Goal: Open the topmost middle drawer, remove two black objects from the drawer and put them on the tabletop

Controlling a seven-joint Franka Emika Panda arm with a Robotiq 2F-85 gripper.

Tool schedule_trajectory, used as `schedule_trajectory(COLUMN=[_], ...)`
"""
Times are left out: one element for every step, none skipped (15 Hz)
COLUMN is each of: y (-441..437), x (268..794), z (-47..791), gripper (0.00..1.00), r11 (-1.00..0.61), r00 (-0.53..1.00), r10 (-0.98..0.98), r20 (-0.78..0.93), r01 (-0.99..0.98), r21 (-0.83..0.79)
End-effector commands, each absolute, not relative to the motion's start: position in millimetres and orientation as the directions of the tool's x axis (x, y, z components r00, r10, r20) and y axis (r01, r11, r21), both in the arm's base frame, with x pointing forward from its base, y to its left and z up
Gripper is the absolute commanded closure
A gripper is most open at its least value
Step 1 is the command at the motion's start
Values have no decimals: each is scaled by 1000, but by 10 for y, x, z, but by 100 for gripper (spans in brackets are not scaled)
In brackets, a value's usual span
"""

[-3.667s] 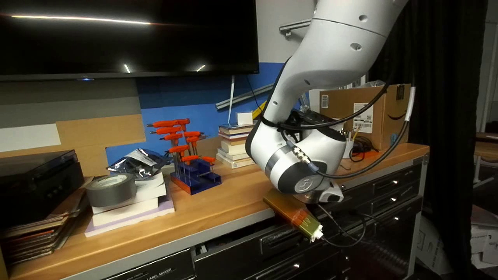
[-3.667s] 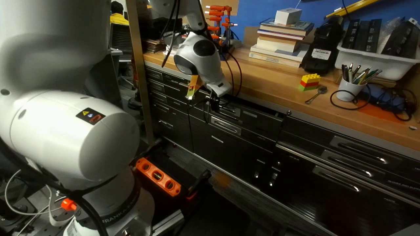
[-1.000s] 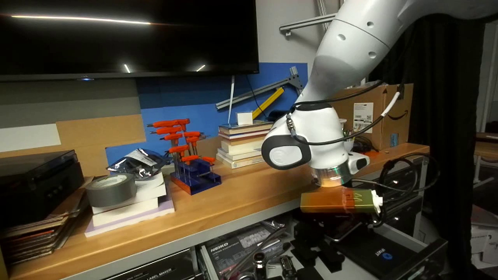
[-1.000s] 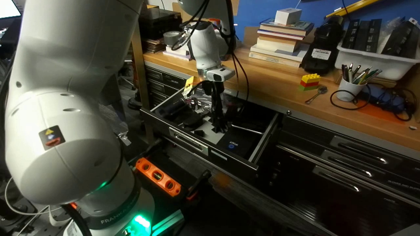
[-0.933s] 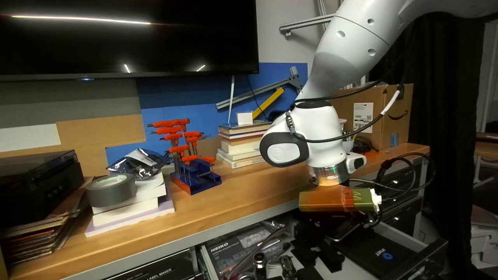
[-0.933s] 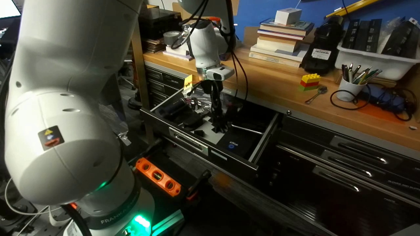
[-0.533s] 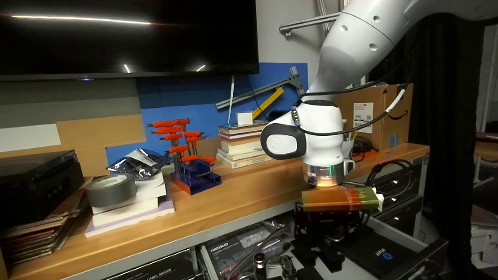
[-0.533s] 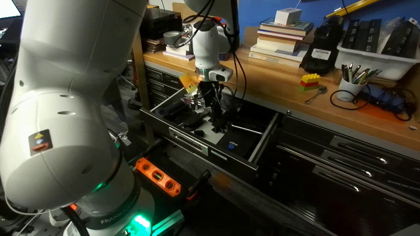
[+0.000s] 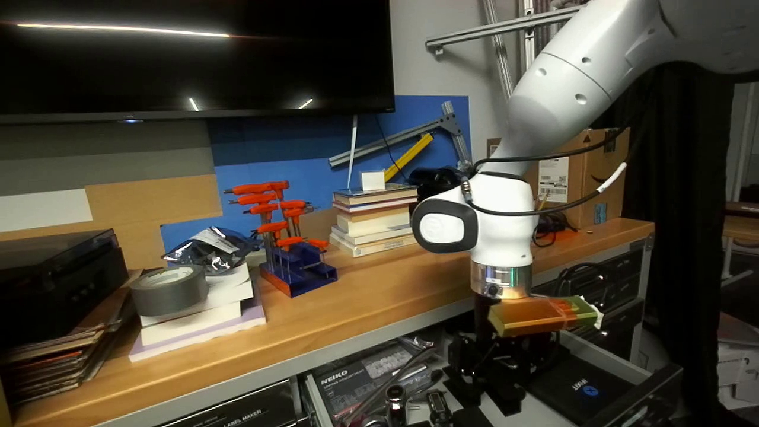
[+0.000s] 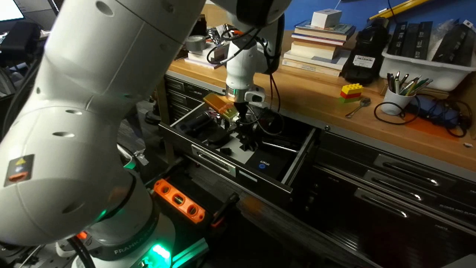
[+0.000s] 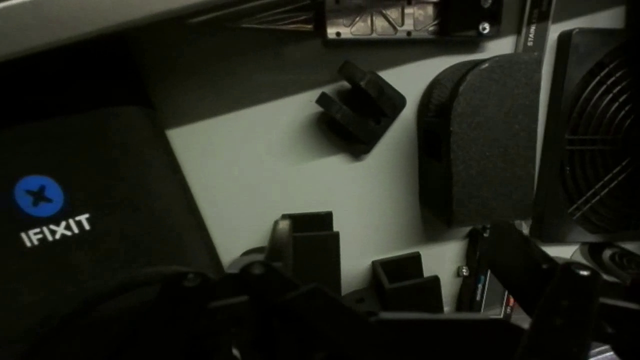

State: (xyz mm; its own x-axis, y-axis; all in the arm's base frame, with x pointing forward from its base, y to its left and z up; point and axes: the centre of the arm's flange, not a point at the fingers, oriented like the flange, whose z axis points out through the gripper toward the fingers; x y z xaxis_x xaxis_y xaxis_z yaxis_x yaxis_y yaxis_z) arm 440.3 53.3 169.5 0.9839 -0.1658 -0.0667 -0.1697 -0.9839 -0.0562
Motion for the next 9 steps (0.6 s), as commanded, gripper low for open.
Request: schedule_trajectory(y=[433,416,400,390,382,373,363,350,334], x=[4520,4528,4538,4545,4559,4568,4580,4591,4601], z=[1653,1633,1614,1594,1572,1559,1539,1525,1507], gripper=[0,0,0,0,0,0,0,0,0], r11=[-992,-993,-993,-993,-994,-994,-995,-995,-995], r00=[992,992,993,994,994,995,995,995,995], r10=[-92,-84,-75,-68,-69,-68,-71,-74,-80], r20=[-89,-90,-90,-88,-81,-77,-68,-62,-56], r01=[-99,-91,-82,-75,-76,-74,-75,-78,-82], r21=[-77,-78,-83,-86,-84,-82,-72,-63,-49])
